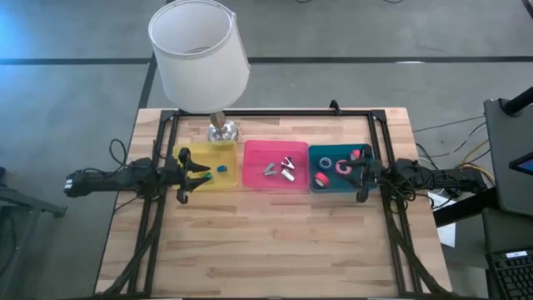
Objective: Pick and place Stapler, Stapler remover, tape
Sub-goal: Return to Home Position
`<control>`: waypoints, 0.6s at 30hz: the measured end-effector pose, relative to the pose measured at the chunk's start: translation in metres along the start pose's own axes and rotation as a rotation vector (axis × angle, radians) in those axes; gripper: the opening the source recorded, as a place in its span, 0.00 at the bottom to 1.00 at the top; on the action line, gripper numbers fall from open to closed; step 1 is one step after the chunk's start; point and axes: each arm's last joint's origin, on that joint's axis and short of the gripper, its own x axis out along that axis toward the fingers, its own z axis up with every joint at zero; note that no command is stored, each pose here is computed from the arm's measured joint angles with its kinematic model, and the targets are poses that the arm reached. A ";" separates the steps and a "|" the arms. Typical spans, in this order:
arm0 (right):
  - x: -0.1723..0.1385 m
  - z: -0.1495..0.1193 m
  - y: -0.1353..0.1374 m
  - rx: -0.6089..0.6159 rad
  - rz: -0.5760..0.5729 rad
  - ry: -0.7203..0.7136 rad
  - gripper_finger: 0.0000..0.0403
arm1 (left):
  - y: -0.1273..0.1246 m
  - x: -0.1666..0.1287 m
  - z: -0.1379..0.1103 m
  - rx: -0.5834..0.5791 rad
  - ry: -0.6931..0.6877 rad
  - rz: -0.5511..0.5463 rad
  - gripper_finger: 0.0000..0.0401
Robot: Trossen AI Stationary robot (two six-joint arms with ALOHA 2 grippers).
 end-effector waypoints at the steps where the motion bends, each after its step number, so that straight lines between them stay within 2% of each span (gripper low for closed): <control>1: 0.000 0.000 0.000 0.000 0.000 0.000 0.43 | 0.000 0.000 0.000 0.000 0.000 0.000 0.44; 12: 0.000 0.000 0.000 -0.002 0.000 0.000 0.40 | 0.000 0.000 0.000 0.000 0.000 0.000 0.44; 18: 0.000 0.000 0.000 -0.002 0.000 0.000 0.41 | 0.000 0.000 0.000 0.000 0.000 0.000 0.44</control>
